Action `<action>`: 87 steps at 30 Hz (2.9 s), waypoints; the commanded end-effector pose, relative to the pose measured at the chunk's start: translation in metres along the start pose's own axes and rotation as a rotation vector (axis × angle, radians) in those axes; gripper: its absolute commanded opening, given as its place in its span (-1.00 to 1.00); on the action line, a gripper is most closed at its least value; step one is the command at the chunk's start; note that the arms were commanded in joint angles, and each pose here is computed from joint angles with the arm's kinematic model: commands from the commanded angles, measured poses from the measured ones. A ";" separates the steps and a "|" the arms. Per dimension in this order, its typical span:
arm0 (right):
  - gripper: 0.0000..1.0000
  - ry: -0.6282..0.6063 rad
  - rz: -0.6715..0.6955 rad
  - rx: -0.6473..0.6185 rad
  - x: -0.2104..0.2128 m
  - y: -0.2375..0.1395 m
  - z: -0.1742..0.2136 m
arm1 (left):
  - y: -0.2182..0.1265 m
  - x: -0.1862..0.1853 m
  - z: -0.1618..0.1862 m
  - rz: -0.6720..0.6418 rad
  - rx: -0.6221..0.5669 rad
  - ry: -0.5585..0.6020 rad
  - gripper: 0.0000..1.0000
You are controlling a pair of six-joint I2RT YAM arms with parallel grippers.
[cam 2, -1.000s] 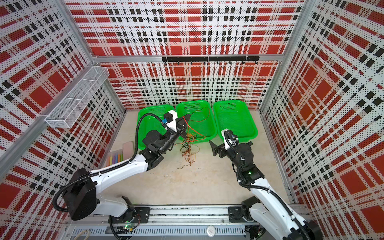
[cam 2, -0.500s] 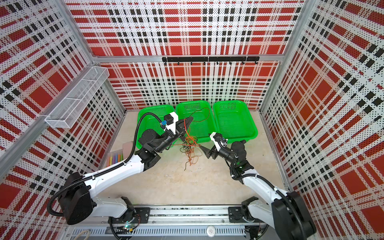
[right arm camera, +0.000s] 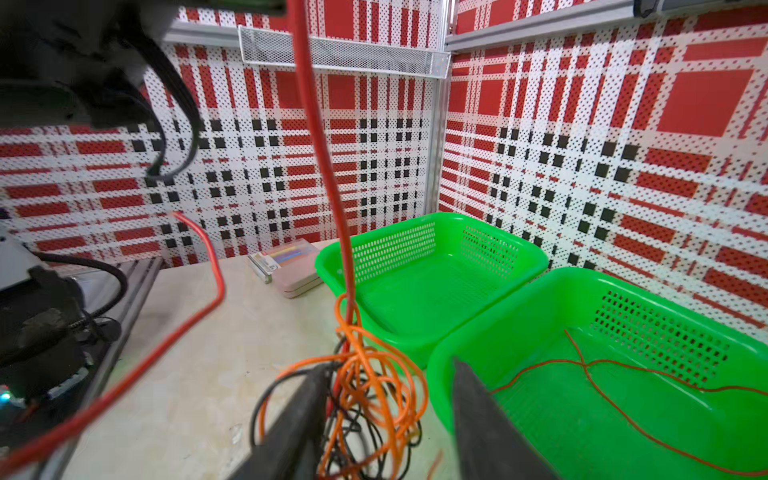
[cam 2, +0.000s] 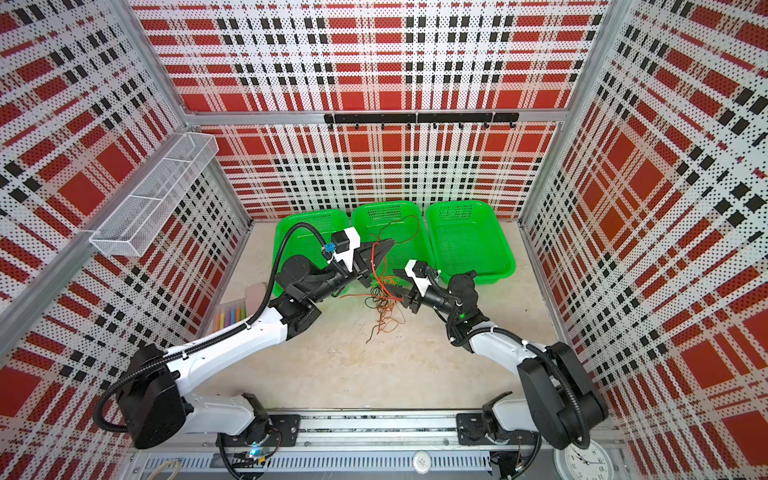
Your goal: Untangle the cables
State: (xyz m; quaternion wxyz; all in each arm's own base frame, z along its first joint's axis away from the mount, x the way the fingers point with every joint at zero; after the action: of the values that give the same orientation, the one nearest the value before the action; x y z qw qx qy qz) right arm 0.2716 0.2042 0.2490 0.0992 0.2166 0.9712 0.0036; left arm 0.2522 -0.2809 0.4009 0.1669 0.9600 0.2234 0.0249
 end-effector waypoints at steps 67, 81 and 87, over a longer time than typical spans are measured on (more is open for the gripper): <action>-0.97 0.357 0.323 0.281 0.027 -0.041 0.054 | 0.057 0.231 0.106 -0.566 0.059 -0.012 0.96; -1.00 0.282 0.286 0.305 0.011 -0.021 0.025 | 0.027 0.190 0.111 -0.565 0.237 0.031 0.96; -1.00 0.351 0.294 0.303 0.008 -0.018 0.028 | 0.090 0.217 0.156 -0.550 0.369 -0.011 0.86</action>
State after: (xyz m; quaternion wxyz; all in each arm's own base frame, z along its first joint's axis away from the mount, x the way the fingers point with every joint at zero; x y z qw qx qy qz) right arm 0.2620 0.1899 0.2193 -0.0937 0.3670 0.9210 -0.0915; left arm 0.4870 -0.2916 0.3042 0.0568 0.8782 0.4737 -0.0344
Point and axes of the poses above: each gripper's point midway between its finger pads, its own y axis out along the fingers, its own x axis along the line the jaws close on, z = x × y, the point moved 7 cm from there along -y, back along the fingers, and after that the axes turned 9 degrees about -y, right-handed, at the moved point
